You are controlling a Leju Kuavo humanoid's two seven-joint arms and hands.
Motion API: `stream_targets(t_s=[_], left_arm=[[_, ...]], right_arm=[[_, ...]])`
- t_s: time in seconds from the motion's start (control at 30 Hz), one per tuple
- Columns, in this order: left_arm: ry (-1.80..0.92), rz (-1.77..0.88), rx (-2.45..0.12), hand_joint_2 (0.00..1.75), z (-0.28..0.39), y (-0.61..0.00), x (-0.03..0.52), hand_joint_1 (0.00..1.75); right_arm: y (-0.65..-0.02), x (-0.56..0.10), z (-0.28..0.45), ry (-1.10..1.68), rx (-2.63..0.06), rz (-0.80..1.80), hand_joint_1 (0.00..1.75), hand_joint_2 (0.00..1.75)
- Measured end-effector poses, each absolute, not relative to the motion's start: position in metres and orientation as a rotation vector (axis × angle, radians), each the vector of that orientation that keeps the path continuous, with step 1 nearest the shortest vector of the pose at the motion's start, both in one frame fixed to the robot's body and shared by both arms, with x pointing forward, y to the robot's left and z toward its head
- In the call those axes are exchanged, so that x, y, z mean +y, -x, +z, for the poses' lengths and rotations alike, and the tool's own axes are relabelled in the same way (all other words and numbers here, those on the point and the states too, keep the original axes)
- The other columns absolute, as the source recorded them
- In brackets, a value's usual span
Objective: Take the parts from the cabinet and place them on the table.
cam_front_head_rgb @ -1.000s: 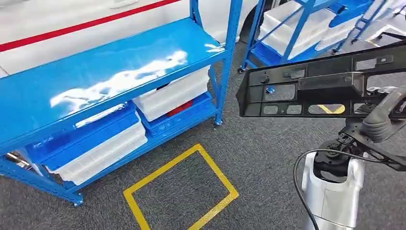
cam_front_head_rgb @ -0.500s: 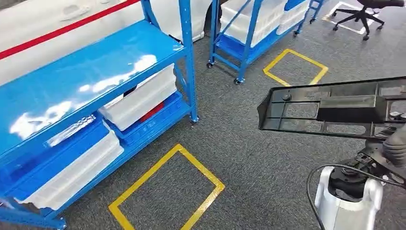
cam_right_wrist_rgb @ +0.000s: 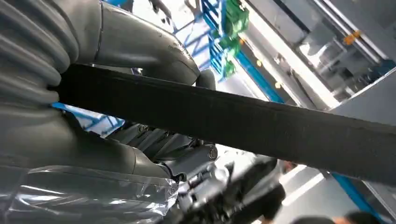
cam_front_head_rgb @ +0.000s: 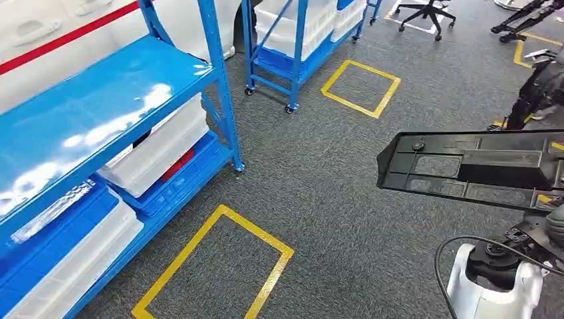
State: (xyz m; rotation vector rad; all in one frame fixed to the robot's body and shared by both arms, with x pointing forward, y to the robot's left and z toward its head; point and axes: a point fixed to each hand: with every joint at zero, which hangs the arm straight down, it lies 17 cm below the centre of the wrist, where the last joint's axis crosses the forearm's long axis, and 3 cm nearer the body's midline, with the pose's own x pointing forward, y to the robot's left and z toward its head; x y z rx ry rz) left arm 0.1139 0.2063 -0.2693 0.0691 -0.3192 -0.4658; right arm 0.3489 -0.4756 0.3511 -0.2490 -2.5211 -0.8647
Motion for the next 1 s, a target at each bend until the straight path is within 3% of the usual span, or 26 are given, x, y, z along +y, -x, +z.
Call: stream_targets(t_s=[0.73, 1.0], left_arm=[[-0.166, -0.603, -0.150, 1.75, -0.276, -0.101, 0.264, 0.00], [-0.179, -0.490, 0.003, 1.75, -0.278, -0.074, 0.287, 0.00]], right_arm=[[-0.328, -0.459, 0.364, 0.244, -2.537, -0.855, 1.75, 1.75], [-0.318, -0.459, 0.366, 0.232, -2.554, -0.793, 1.75, 1.75]])
